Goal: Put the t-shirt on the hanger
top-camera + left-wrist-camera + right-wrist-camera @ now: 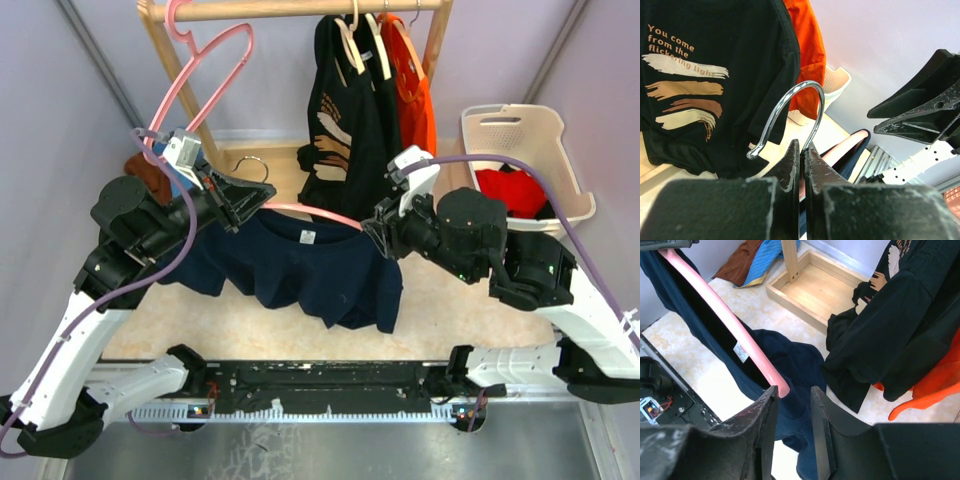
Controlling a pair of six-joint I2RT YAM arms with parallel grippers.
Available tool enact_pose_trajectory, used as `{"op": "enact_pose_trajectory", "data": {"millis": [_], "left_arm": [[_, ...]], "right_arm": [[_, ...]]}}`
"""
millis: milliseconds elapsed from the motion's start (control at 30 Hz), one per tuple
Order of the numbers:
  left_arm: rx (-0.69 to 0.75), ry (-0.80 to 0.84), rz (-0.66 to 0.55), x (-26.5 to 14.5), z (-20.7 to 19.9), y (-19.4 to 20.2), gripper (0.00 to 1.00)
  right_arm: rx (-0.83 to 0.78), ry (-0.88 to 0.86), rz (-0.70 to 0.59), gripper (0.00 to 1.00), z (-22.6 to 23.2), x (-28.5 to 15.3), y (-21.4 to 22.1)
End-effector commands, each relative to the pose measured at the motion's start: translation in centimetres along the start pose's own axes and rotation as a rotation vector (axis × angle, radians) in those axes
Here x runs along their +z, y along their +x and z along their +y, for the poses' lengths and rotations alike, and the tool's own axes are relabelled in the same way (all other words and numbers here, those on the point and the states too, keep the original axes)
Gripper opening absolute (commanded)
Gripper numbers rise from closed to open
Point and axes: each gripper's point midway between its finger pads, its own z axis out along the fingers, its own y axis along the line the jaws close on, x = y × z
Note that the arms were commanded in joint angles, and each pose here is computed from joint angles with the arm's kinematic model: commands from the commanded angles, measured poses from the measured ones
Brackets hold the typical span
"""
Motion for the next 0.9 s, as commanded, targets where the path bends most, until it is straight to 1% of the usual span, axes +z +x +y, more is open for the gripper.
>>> {"op": "enact_pose_trajectory", "data": {"millis": [0,67,133,233,333,500,567,633,700,767,867], "left_arm": [[0.025,0.059,-0.077,-0.6,-1.8,-2.5,0.00],[0.025,0.060,-0.078,-0.6,-1.9,-2.6,0.00],[0.025,0.060,-0.075,-0.6,-1.8,-2.5,0.00],[0.027,0.059,-0.076,-0.6,-1.8,-2.6,0.00],[0.028,0.058,-0.076,-0.6,-1.8,-2.6,0.00],[0.028,0.060,-0.077,-0.6,-1.9,-2.7,0.00],[0.029,0.060,-0.076,-0.6,-1.9,-2.7,0.00],[0.029,0.060,-0.076,-0.6,-1.9,-2.8,0.00],[0.028,0.060,-0.075,-0.6,-1.9,-2.7,0.00],[0.028,0.060,-0.076,-0.6,-1.9,-2.8,0.00],[0.027,0.064,-0.073,-0.5,-2.0,-2.8,0.00]], "right_arm": [[0.025,-0.011,-0.046,0.37,0.3,-0.1,-1.1],[0.027,-0.027,-0.037,0.42,0.5,-0.2,-0.7],[0.028,-0.043,-0.024,0.43,0.8,-0.2,-0.3],[0.029,-0.065,-0.014,0.41,1.1,-0.3,0.2],[0.028,-0.071,-0.001,0.38,1.2,-0.2,0.7],[0.028,-0.075,0.001,0.23,1.3,-0.2,0.8],[0.028,-0.077,-0.002,0.15,1.4,-0.2,0.7],[0.029,-0.076,-0.007,0.11,1.3,-0.3,0.5],[0.028,-0.076,-0.008,0.04,1.3,-0.3,0.4],[0.026,-0.073,-0.008,0.00,1.3,-0.2,0.4],[0.028,-0.070,-0.023,0.00,1.2,-0.2,-0.1]]}}
